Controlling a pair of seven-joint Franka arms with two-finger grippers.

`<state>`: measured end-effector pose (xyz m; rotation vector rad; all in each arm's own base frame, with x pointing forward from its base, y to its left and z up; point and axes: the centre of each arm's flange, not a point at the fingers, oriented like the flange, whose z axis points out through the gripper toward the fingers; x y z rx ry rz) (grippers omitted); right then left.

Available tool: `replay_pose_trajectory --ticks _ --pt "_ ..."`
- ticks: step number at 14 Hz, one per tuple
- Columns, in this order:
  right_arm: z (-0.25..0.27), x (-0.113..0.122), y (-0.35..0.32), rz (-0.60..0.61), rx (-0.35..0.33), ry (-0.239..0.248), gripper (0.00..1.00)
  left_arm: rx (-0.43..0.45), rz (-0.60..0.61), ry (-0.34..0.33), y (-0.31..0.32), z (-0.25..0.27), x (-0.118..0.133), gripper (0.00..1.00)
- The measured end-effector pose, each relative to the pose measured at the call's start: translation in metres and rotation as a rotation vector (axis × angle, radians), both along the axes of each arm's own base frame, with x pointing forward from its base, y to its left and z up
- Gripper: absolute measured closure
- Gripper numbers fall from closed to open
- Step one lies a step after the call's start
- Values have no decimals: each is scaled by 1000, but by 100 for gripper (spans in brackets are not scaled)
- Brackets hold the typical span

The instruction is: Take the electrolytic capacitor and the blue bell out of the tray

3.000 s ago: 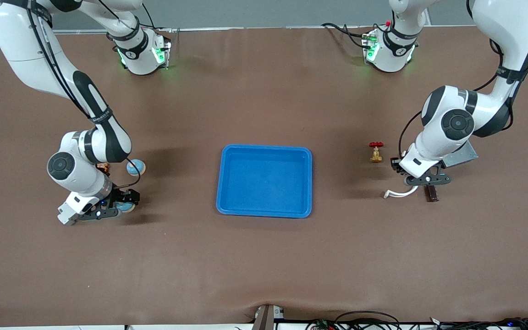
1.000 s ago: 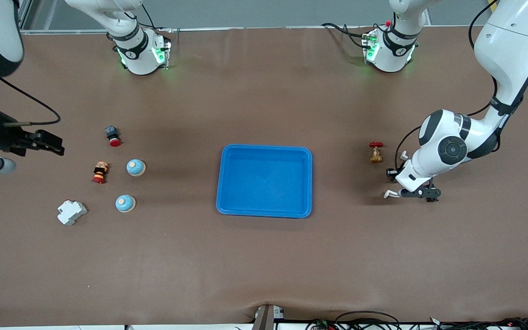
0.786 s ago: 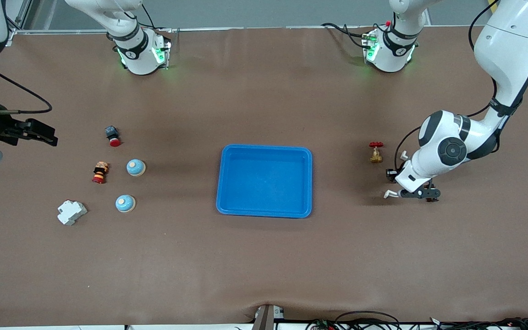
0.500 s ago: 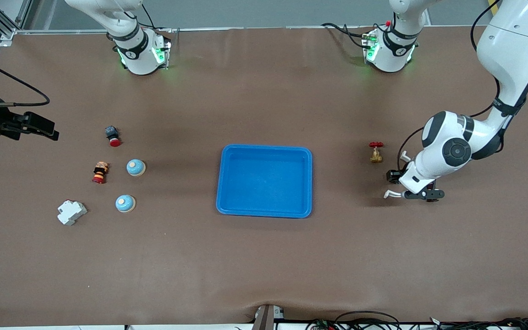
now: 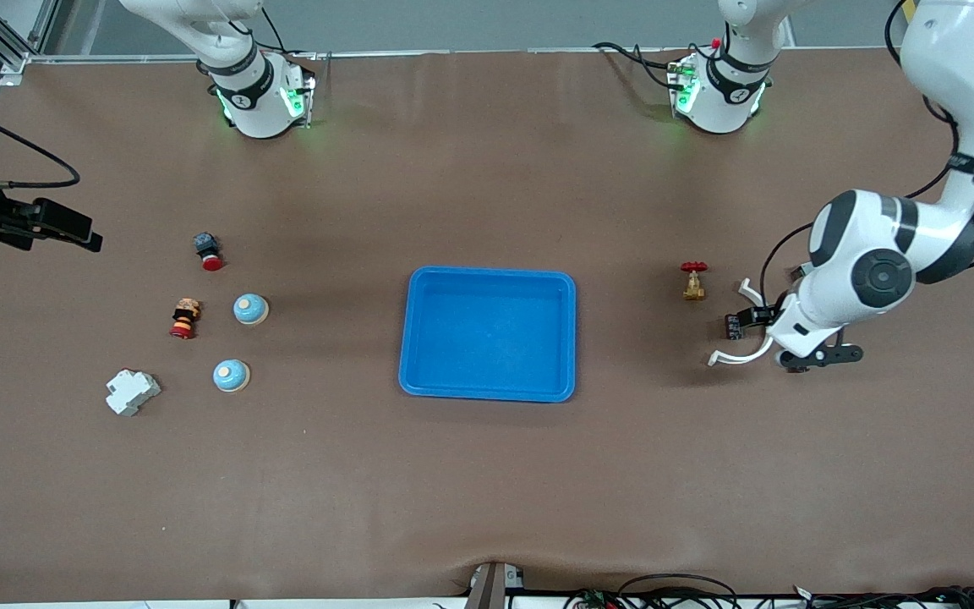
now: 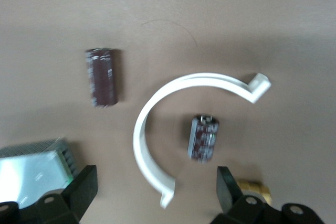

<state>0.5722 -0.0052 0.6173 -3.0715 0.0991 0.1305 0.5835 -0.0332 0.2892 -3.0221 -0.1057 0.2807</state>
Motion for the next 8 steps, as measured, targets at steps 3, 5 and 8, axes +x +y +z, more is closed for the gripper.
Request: replay_pose_trajectory --ticks 3,5,8 --pt "4 -3 0 0 0 1 0 -47 6 51 16 80 21 0" --pt "4 -4 0 0 0 2 0 -79 10 54 44 123 31 0" --pt "4 -4 0 1 0 2 0 -142 -1 62 109 164 32 0"
